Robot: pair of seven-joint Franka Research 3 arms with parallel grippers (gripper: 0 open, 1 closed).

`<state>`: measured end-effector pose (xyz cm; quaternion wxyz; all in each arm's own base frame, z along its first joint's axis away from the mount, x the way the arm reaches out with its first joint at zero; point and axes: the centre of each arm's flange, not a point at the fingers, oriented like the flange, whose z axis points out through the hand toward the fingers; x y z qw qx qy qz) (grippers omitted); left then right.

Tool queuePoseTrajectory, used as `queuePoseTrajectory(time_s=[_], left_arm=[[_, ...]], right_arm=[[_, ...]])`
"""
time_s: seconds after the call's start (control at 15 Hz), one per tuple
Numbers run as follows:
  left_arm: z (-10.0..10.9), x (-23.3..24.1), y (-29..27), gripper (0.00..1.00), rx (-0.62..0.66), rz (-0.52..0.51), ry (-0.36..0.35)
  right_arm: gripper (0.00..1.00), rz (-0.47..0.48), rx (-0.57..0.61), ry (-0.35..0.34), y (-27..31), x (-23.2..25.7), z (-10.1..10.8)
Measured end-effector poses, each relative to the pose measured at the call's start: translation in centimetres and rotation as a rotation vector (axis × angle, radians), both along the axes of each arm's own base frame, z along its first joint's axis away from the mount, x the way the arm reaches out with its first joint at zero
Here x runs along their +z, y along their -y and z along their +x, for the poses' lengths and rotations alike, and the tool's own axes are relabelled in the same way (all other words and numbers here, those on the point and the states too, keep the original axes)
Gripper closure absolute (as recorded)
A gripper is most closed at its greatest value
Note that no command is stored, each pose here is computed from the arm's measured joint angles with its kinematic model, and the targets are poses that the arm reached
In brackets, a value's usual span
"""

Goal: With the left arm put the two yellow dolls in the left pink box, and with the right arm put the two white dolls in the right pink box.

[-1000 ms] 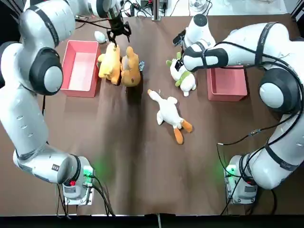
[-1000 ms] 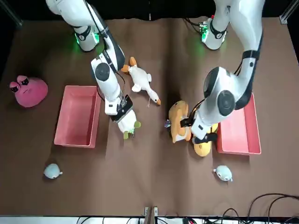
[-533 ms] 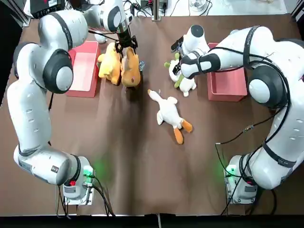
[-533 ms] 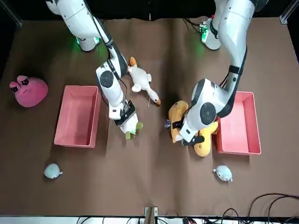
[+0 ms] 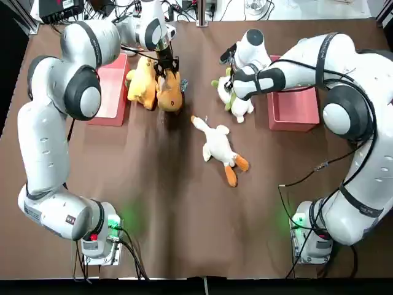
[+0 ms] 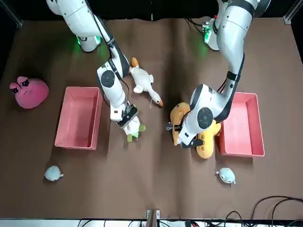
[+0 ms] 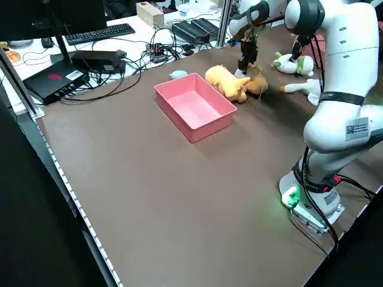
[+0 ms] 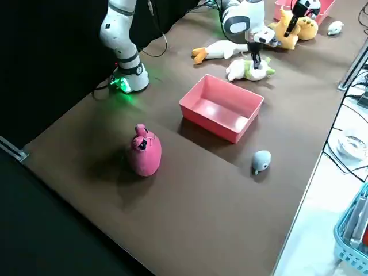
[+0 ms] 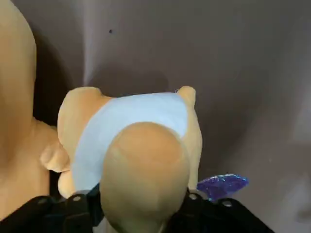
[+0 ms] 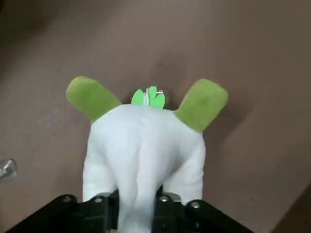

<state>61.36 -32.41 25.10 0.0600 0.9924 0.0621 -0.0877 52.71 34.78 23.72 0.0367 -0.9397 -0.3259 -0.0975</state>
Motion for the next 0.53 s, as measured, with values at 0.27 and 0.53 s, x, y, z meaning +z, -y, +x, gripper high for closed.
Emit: queuePoseTrajectory(time_s=[0.27,0.53], left_arm=[[0.4,1.9,-0.2,0.70,0.027,0.003,-0.004],[-0.6,9.9,-3.2,0.83,0.037,0.049,-0.102]], right_arm=[[0.86,-0.015,-0.036,-0.030,0.2,5.1,-0.1],[0.86,-0.074,-0.009,-0.080,5.3,14.1,0.2]])
